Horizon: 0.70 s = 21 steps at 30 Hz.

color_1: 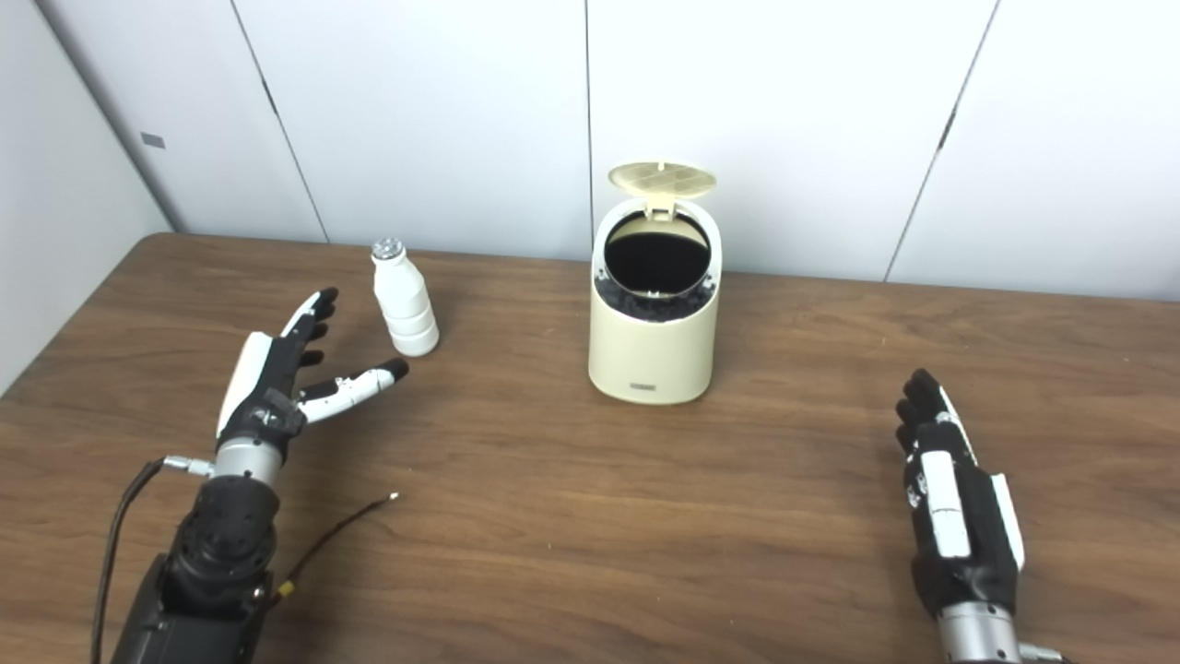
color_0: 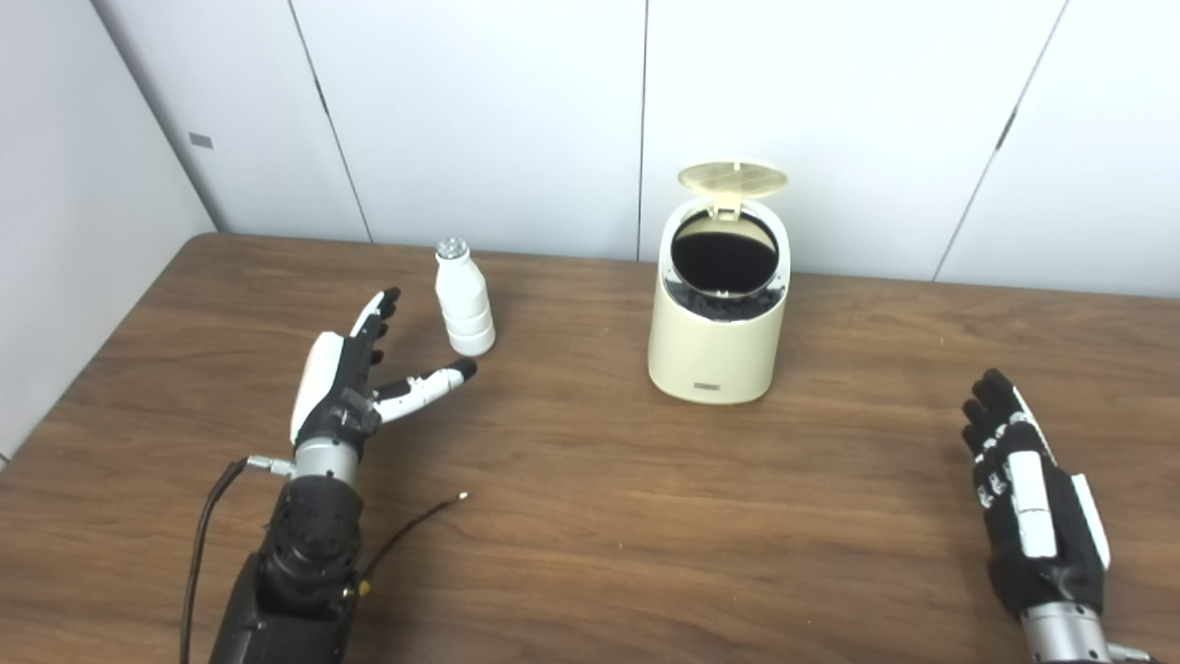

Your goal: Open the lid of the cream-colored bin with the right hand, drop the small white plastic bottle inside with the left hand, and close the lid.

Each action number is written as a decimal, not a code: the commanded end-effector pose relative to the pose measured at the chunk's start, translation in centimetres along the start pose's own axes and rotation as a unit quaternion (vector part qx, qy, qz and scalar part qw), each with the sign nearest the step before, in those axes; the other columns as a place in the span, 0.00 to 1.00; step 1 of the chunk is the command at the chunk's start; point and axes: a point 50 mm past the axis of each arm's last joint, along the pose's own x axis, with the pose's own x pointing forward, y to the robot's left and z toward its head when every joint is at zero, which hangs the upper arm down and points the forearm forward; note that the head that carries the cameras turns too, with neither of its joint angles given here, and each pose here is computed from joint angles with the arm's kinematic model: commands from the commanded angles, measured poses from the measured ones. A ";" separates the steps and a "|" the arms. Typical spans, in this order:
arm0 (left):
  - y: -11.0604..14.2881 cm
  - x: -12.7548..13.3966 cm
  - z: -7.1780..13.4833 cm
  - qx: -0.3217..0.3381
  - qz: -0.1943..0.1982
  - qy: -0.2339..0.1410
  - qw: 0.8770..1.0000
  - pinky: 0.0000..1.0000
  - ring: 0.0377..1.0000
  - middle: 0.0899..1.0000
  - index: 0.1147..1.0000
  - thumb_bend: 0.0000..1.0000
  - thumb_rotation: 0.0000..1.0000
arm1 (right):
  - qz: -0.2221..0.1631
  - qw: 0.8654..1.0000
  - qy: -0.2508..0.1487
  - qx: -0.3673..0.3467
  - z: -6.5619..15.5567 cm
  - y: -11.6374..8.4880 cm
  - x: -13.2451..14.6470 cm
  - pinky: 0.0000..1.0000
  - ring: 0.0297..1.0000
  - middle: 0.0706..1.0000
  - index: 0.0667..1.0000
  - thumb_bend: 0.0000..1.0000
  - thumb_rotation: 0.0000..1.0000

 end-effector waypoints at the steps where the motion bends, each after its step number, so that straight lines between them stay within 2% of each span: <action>1: 1.1 1.7 1.7 0.021 0.020 -0.043 0.999 0.83 0.91 0.93 0.95 0.89 0.38 | 0.004 1.000 -0.021 0.006 0.7 0.4 0.2 1.00 0.96 0.95 0.92 0.64 0.79; 9: 0.9 4.2 0.7 0.051 0.008 -0.038 0.998 0.81 0.90 0.91 0.93 0.89 0.42 | 0.001 1.000 -0.021 -0.001 0.9 0.4 0.4 1.00 0.96 0.95 0.92 0.61 0.80; 12: 0.9 4.9 0.5 0.056 0.004 -0.027 0.998 0.81 0.90 0.91 0.92 0.87 0.46 | 0.004 1.000 -0.015 -0.014 1.0 0.4 0.4 1.00 0.99 0.95 0.93 0.59 0.83; 21: 1.2 6.4 1.3 0.043 0.012 -0.030 0.999 0.82 0.90 0.90 0.91 0.85 0.40 | 0.010 0.999 -0.008 -0.036 0.8 0.7 0.3 1.00 1.00 0.94 0.95 0.58 0.85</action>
